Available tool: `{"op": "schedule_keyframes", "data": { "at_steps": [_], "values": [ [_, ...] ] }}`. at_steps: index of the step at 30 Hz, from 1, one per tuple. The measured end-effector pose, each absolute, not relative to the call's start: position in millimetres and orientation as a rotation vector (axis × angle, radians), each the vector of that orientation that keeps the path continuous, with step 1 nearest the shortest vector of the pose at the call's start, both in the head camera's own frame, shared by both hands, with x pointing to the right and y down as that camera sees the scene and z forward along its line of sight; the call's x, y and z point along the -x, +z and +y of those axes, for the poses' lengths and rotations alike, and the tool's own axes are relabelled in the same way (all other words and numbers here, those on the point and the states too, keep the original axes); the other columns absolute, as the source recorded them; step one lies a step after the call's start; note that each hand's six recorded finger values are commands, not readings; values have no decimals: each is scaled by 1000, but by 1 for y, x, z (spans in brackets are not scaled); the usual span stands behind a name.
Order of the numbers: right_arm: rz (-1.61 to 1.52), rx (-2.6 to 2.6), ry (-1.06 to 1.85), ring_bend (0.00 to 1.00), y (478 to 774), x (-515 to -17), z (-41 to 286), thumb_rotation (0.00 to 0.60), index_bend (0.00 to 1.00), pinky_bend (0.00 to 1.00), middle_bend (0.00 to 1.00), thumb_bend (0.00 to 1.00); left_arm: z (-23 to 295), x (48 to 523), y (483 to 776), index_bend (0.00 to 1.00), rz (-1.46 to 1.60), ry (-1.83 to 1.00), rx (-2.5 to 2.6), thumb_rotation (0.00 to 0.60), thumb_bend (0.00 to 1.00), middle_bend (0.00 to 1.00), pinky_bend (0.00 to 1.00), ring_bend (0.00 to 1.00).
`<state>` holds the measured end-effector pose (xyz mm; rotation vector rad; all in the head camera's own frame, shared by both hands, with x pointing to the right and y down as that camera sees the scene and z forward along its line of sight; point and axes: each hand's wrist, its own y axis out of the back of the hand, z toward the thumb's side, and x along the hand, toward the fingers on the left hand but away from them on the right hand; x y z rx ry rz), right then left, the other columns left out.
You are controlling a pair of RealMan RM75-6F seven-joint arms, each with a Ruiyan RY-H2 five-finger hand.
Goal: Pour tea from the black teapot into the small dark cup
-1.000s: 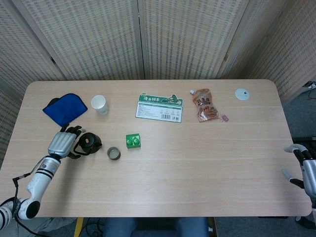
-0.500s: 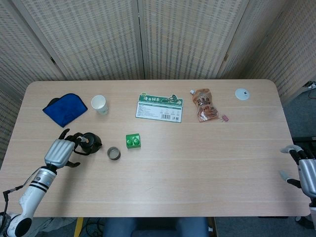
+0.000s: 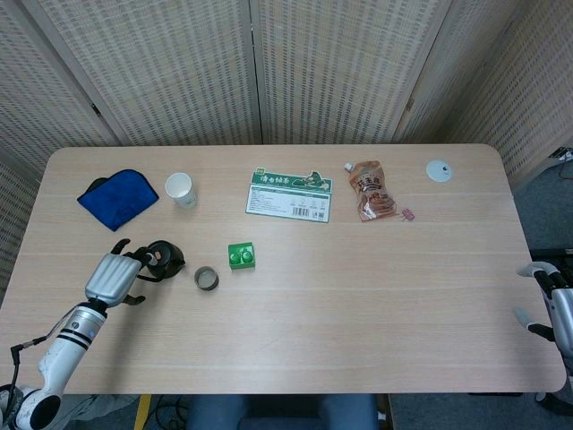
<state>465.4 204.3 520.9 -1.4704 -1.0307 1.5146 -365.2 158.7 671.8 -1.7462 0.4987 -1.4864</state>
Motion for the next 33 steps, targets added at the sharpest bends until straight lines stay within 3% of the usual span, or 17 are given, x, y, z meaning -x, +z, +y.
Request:
{"op": "schedule_keyframes", "data": {
  "at_steps": [4,33],
  "values": [
    [-1035,1467,1510,255,520,-466,204,600,344,315,298,132,160,364,673,374,501,-1488,1753,600,36,291,0,299],
    [-1058,1436,1516,255,511,-473,202,600,344,300,298,124,167,351,687,412,488,-1467,1788,600,36,370,0,359]
  ]
}}
